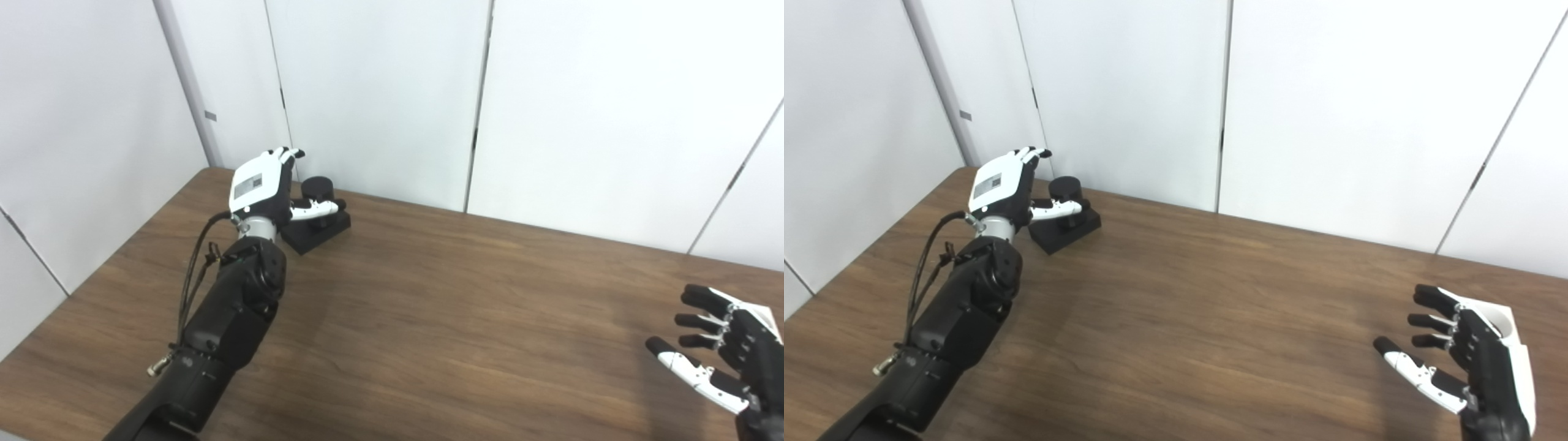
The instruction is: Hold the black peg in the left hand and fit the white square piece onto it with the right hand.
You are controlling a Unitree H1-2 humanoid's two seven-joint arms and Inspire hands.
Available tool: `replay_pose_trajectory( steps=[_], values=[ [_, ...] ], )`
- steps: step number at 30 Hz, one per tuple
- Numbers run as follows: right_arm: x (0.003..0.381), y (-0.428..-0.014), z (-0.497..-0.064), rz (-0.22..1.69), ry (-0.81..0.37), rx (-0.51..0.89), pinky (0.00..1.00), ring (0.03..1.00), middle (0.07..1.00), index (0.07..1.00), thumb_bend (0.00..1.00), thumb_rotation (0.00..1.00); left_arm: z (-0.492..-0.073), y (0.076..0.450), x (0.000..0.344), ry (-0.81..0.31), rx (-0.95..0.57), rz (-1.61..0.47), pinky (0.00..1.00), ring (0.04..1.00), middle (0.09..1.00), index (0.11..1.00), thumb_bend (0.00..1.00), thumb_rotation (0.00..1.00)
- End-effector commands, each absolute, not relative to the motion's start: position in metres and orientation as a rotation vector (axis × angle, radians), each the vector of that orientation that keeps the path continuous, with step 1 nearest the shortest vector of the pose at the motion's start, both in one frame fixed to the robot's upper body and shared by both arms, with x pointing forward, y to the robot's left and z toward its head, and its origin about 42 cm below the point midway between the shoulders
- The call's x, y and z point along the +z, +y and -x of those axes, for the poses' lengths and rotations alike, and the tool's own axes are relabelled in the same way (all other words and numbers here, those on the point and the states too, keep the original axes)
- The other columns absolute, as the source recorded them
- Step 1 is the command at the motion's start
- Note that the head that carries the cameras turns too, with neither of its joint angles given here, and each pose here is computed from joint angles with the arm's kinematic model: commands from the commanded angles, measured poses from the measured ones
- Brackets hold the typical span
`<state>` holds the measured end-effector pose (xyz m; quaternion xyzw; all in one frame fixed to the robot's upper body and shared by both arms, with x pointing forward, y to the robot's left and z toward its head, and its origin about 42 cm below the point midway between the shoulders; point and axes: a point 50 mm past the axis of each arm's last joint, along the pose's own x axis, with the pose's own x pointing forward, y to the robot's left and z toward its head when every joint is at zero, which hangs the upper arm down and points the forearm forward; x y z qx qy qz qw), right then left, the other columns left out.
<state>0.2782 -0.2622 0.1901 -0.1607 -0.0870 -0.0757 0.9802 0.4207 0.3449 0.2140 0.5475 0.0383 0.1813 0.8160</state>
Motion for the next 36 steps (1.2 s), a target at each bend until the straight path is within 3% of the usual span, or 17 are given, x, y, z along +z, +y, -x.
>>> replay_pose_trajectory(
  steps=[1, 11, 36],
  values=[
    [0.209, -0.261, -0.28, 0.328, -0.251, -0.152, 0.56, 0.669, 0.748, 0.72, 0.56, 0.0, -0.434, 0.353, 0.249, 0.02, 0.445, -1.204, 0.88, 0.986, 0.963, 0.877, 0.98, 0.54],
    [0.21, -0.26, -0.278, 0.321, -0.235, -0.157, 0.56, 0.669, 0.753, 0.725, 0.57, 0.0, -0.439, 0.359, 0.241, 0.099, 0.414, -1.248, 0.85, 0.977, 0.958, 0.846, 0.98, 0.54],
    [0.212, -0.264, -0.276, 0.33, -0.243, -0.165, 0.54, 0.666, 0.749, 0.716, 0.56, 0.0, -0.443, 0.379, 0.214, 0.243, 0.406, -1.3, 0.83, 0.979, 0.952, 0.864, 0.96, 0.55]
  ],
)
